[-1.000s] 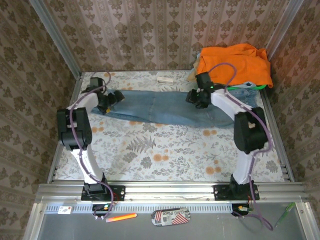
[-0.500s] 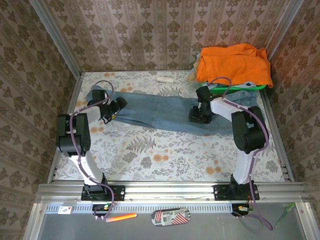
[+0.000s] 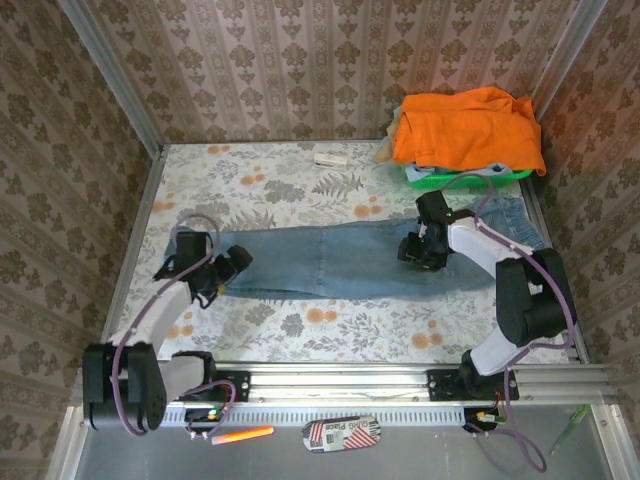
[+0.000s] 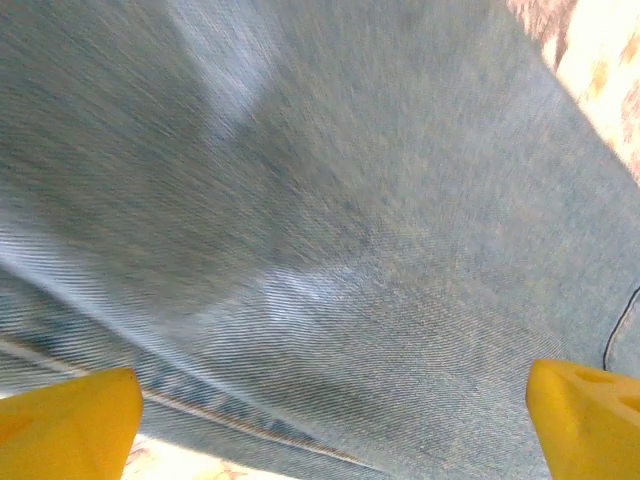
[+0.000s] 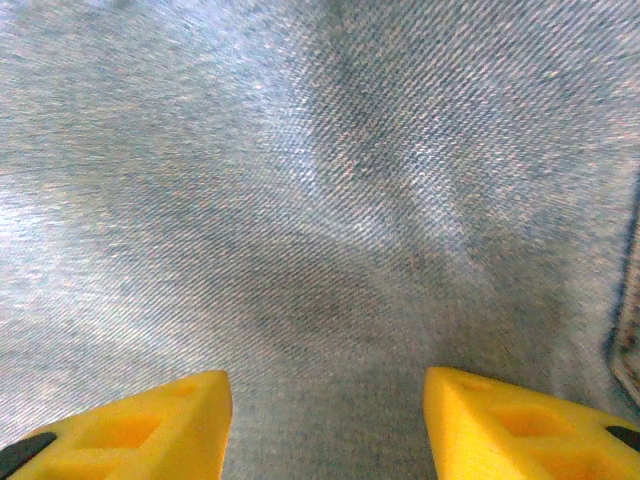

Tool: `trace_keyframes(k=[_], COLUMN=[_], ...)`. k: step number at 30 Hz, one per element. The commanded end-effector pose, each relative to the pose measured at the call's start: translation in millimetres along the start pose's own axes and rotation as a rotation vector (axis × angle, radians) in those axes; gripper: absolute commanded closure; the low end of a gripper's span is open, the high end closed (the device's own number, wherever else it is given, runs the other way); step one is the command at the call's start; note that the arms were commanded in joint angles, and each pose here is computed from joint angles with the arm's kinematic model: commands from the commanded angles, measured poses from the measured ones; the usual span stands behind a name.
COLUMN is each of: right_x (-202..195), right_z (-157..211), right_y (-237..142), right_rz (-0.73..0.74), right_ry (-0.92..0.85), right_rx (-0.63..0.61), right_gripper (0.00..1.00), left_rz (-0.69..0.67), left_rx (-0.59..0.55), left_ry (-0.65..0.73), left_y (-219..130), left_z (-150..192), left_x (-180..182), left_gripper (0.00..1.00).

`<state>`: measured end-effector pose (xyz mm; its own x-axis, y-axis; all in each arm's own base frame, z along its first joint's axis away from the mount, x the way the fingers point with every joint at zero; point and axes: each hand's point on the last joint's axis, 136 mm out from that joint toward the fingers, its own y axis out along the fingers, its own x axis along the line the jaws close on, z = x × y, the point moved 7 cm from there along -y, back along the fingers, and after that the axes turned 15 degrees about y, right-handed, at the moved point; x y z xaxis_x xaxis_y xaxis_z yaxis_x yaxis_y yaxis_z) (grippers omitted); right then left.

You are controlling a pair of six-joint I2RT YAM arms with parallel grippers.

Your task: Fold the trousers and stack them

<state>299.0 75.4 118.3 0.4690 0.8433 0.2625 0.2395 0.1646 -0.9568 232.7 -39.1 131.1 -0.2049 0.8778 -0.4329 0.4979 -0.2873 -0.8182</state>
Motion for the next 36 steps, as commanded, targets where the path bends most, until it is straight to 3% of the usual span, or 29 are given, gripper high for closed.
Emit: trace_keyframes(k=[1,6,11,22,27,31,36], right_x=[16.9,37.8,39.0,41.7,41.9,40.6,38.1], right_z=[0.6,20.4,31.3,31.4,30.5,30.6,32.6], right_y=[-24.8,-30.3,-27.0,-29.9,-27.4,-27.9,-30.1], right_rz=[-0.032,-0.111,-0.184,-0.225,-0.222,-0.223,-0.236], right_ry=[-0.063,-0.117,-0.122,-0.148,-0.151,-0.147,-0.142], right_rx=[-0.055,-0.064,-0.056,-0.067,-0.066,-0.074,-0.083], right_gripper=[0.44,0.45,0.45,0.45,0.45,0.45,0.46], left_rz=[-0.108,-0.174,-0.194,-0.26,-0.306,-0.305,-0.349], left_rx=[-0.02,-0.073,-0.017,0.023,0.028,0.025,0.049], left_ry=[0.035,-0.029,-0.117,-0.168,-0.165,-0.162,-0.082], left_y=[-37.3,-60.1,-34.0,6.6,16.2,12.1,-20.4], left_z=[-23.9,-44.0,-45.7,-54.1,-56.4,-62.1,-47.7], left_x=[8.5,24.9,47.0,72.3,81.3,76.9,55.9], left_gripper=[0.01,0.04,0.25,0.53,0.73,0.99,1.0])
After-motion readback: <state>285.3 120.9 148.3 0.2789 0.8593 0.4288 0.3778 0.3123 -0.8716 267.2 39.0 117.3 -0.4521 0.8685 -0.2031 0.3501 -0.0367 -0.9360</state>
